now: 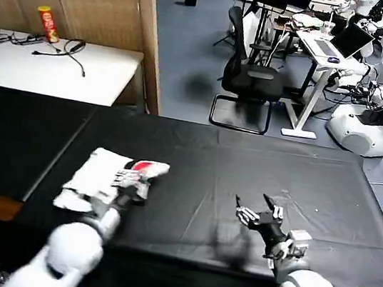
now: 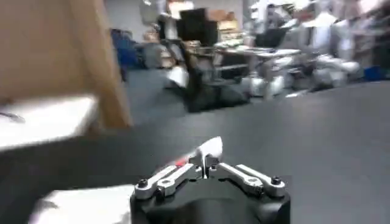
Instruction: Fold and organize the clothes.
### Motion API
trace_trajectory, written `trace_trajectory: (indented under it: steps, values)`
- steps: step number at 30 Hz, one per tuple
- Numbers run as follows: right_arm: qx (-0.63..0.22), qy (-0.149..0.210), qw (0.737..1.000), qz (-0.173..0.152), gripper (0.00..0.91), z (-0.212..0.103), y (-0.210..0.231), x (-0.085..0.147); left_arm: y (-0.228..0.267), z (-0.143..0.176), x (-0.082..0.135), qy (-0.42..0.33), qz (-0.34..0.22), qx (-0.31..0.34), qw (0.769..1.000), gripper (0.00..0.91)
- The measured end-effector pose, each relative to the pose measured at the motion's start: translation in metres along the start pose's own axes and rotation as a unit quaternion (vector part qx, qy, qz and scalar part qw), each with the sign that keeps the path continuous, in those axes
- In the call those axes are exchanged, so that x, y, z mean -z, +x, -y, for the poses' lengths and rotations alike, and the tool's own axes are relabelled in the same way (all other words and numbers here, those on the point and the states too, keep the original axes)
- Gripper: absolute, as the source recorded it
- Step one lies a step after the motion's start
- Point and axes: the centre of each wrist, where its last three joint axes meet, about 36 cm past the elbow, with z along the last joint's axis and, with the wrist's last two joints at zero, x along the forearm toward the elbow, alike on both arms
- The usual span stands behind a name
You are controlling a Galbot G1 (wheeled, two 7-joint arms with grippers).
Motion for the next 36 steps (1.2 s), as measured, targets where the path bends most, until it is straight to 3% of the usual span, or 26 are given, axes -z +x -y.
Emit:
trace_trajectory:
  steps: [6,16,17,18,20,21,23,24,26,29,36]
  values:
    - [0.035,-0.036,0.998,-0.043,0.878,-0.013,-0.013,-0.003,-0.010,0.013,0.006,0.016,0.049,-0.037,0.998,0.878]
    - [0.084,-0.046,0.993,-0.068,0.878,-0.068,-0.079,-0.019,0.013,-0.015,0.015,-0.010,0.072,0.004,0.997,0.878]
    - [0.086,-0.044,0.993,-0.071,0.848,-0.073,-0.086,-0.021,0.016,-0.017,0.014,-0.012,0.070,0.008,0.997,0.878]
    - [0.083,-0.041,0.993,-0.074,0.741,-0.078,-0.093,-0.023,0.019,-0.019,0.012,-0.012,0.068,0.013,0.998,0.878]
    - [0.083,-0.037,0.992,-0.083,0.683,-0.089,-0.105,-0.025,0.025,-0.023,0.010,-0.013,0.064,0.021,0.998,0.878]
    - [0.083,-0.037,0.992,-0.090,0.497,-0.093,-0.111,-0.026,0.028,-0.025,0.009,-0.013,0.063,0.027,0.998,0.878]
    - [0.086,-0.035,0.991,-0.098,0.293,-0.100,-0.119,-0.029,0.033,-0.029,0.008,-0.010,0.061,0.042,0.997,0.878]
    - [0.088,-0.034,0.990,-0.100,0.195,-0.103,-0.122,-0.029,0.035,-0.030,0.008,-0.008,0.060,0.045,0.997,0.878]
    - [0.094,-0.033,0.990,-0.103,0.098,-0.110,-0.128,-0.030,0.039,-0.033,0.006,-0.007,0.059,0.053,0.997,0.878]
    - [0.093,-0.025,0.990,-0.101,0.029,-0.112,-0.132,-0.030,0.044,-0.038,0.005,-0.006,0.059,0.062,0.996,0.878]
    - [0.074,-0.009,0.994,-0.083,0.010,-0.086,-0.133,-0.020,0.046,-0.045,0.003,-0.004,0.061,0.074,0.995,0.878]
